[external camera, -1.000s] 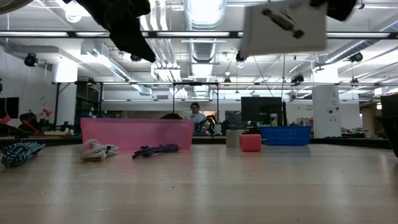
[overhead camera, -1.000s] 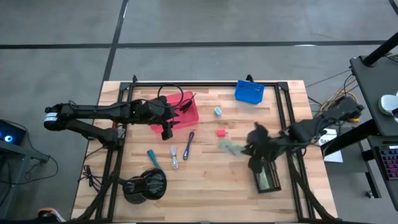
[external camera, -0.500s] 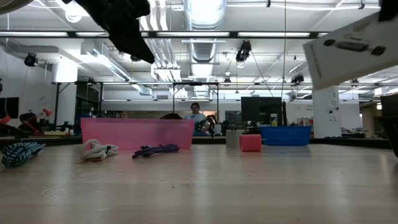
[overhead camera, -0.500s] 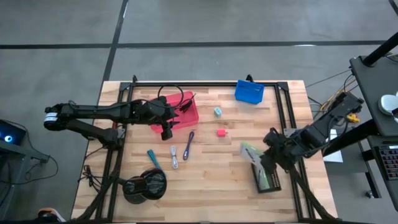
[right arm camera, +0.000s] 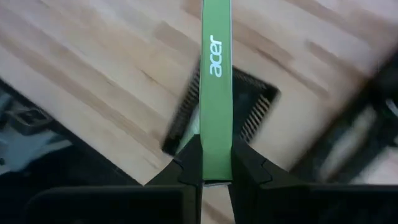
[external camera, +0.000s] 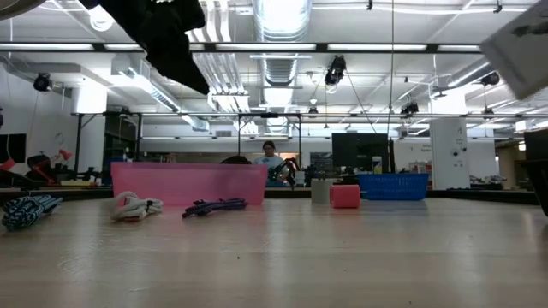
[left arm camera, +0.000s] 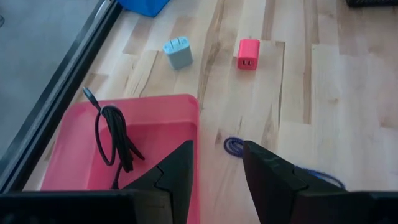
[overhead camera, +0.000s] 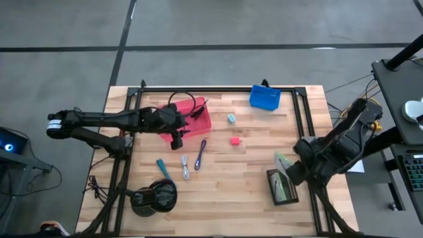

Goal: Pick and place items into bin
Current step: Put the usb box into the black bin, then put the pink charger adaptor into the blue bin

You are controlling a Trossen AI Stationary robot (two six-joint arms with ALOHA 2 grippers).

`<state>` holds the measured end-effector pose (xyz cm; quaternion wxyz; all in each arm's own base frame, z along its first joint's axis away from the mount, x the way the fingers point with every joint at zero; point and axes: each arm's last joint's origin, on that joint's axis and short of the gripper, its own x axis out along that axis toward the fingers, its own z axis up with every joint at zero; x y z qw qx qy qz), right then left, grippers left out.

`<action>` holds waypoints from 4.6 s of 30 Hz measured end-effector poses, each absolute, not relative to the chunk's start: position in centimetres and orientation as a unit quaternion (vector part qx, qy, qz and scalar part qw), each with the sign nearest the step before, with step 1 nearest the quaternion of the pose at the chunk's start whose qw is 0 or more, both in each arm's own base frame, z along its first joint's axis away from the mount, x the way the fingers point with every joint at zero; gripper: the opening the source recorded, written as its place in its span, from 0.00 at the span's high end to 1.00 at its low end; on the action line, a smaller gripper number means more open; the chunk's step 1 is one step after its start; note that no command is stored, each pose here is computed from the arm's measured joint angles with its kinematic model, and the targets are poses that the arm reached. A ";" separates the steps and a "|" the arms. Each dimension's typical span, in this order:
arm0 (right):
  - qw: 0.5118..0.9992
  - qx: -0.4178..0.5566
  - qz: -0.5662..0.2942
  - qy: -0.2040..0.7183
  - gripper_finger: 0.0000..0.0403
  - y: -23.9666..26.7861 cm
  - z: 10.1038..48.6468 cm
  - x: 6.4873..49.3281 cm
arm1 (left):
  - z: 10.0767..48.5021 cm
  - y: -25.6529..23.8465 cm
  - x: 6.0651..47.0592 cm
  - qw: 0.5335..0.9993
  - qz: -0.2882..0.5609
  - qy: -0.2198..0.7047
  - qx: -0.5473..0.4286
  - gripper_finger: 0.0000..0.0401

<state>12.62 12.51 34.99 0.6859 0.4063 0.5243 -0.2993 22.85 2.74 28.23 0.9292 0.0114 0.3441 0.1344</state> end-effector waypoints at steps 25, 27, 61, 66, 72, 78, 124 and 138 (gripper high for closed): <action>0.587 0.395 -0.386 0.592 0.92 17.9 31.2 15.2 | 28.5 2.8 23.1 0.936 0.135 0.323 0.023 0.69; 0.587 0.386 -0.397 0.591 0.92 18.2 30.7 15.4 | 28.5 2.8 23.1 0.936 0.135 0.323 0.024 0.69; 0.606 0.345 -0.487 0.526 0.90 20.8 26.4 17.4 | 28.5 2.8 23.1 0.936 0.136 0.323 0.023 0.69; 0.608 0.349 -0.481 0.527 0.88 20.9 26.4 17.5 | 28.5 2.8 23.1 0.936 0.136 0.323 0.023 0.69; 0.610 0.349 -0.475 0.530 0.88 21.1 26.4 17.4 | 28.5 2.8 23.1 0.936 0.136 0.323 0.023 0.69; 0.610 0.351 -0.473 0.530 0.81 21.1 26.4 17.5 | 28.5 2.8 23.1 0.936 0.135 0.323 0.023 0.69; 0.880 -0.173 -0.412 0.157 0.77 14.1 20.8 21.2 | 31.9 2.9 24.9 0.982 0.140 0.125 0.008 0.69; 0.832 -0.180 0.057 0.522 0.85 18.4 20.6 23.9 | 32.2 2.9 24.8 0.983 0.140 0.117 0.009 0.69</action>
